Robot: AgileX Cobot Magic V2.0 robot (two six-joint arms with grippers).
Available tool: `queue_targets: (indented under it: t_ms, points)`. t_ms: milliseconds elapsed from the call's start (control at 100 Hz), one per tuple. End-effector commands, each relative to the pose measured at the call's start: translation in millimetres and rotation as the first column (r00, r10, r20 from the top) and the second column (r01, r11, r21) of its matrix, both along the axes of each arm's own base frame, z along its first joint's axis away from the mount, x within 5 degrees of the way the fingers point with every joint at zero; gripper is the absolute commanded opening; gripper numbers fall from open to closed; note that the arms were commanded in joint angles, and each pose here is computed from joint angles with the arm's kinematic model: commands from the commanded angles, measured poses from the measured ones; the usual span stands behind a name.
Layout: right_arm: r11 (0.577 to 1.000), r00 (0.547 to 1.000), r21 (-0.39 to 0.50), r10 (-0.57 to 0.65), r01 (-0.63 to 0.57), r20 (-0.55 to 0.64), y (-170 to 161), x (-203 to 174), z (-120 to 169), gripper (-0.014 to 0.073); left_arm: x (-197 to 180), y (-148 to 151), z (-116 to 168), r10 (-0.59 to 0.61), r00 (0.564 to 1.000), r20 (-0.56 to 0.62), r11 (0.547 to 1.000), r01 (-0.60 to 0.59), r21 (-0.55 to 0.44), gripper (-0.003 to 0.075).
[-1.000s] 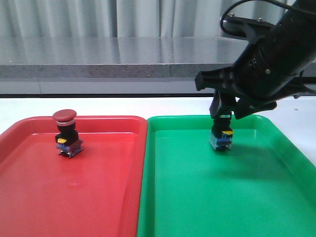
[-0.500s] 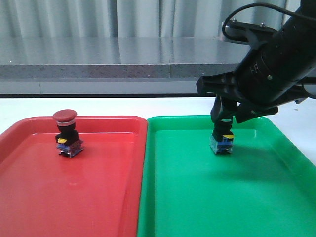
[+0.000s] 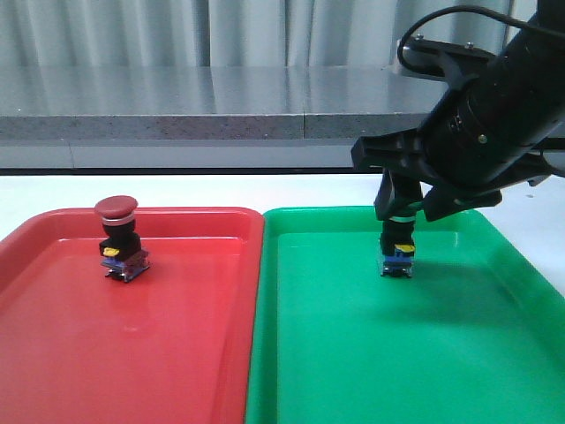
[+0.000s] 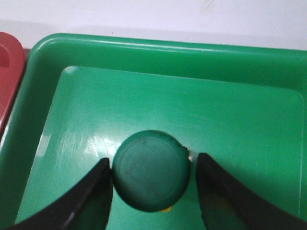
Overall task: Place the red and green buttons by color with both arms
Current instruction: 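Open the right gripper and raise it away from the button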
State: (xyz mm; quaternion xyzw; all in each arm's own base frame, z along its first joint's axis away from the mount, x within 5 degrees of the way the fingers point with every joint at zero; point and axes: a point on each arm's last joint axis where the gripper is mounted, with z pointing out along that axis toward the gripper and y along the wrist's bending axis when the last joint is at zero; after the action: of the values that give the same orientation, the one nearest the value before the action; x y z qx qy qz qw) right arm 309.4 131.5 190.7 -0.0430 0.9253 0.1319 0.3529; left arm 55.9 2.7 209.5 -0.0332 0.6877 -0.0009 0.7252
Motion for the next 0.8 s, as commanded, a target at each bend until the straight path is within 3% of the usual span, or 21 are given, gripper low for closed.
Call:
queue_targets:
  t_ms: [0, 200, 430, 790]
  points:
    - [0.999, 0.995, 0.032, 0.006, -0.009, 0.097, 2, 3, 21, 0.0494, -2, -1, 0, -0.011, 0.996, 0.087, 1.0, 0.011, 0.001, -0.0019]
    - [0.999, 0.995, 0.032, 0.006, -0.009, 0.097, 2, 3, 21, 0.0626, -2, -1, 0, -0.011, 0.996, 0.087, 1.0, 0.011, 0.001, -0.0019]
    - [0.999, 0.991, 0.047, 0.003, -0.009, 0.133, 2, 4, 28, 0.0629, -2, -1, 0, -0.011, 0.996, 0.087, 1.0, 0.011, 0.001, -0.0019]
    - [0.994, 0.925, 0.1, 0.005, -0.047, 0.381, -2, 1, 110, 0.0623, -2, -1, 0, -0.011, 0.996, 0.087, 1.0, 0.011, 0.001, -0.0019]
